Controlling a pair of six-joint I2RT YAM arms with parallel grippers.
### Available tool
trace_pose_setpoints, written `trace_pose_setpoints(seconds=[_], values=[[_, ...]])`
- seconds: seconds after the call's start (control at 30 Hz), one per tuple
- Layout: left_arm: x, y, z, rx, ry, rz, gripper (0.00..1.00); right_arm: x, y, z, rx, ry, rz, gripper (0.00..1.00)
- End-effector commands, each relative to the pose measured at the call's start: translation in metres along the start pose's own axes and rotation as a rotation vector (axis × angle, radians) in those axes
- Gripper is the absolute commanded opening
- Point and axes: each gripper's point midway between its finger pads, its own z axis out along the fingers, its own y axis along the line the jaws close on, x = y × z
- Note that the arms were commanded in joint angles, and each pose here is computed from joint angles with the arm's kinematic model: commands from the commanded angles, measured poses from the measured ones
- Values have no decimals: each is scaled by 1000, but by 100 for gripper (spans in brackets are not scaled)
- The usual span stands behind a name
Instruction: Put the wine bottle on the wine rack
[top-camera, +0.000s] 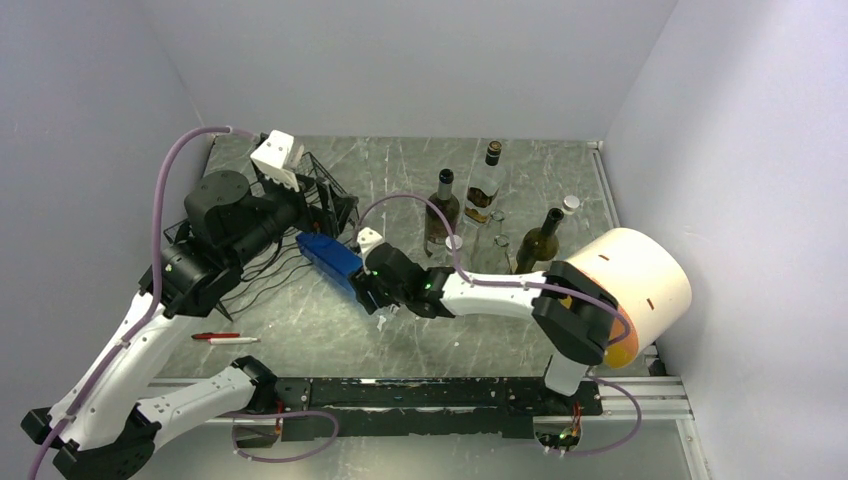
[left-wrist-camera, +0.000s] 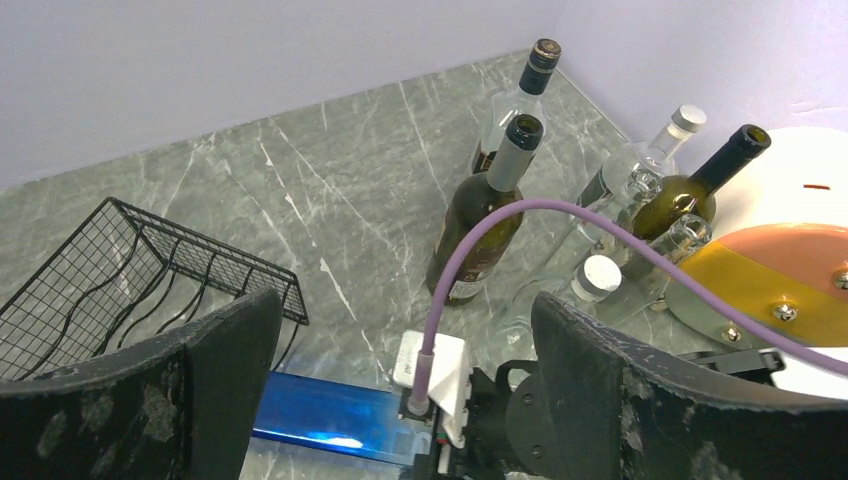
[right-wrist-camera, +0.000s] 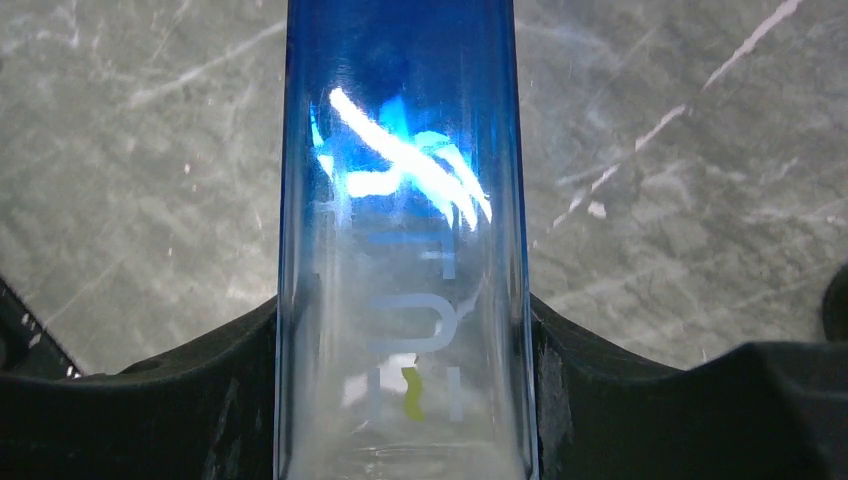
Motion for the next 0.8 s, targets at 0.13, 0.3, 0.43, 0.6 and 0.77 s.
trace_pose_setpoints(seconds=[0.13,0.3,0.43,0.6,0.77], values=[[4,-3,6,18,38,21,99,-138,6,9,47,-488,133,0],[5,-2,7,5,54,19,99,-153,-2,30,92,-517,152,0],[1,5,3,-33,42,27,99,-157,-12,50,104,-494,147,0],[-6,18,-3,-102,10,31,99,-162,-27,67,96,-450,151,0],[-9,19,-4,-109,5,36,99,-160,-38,82,128,-416,134,0]])
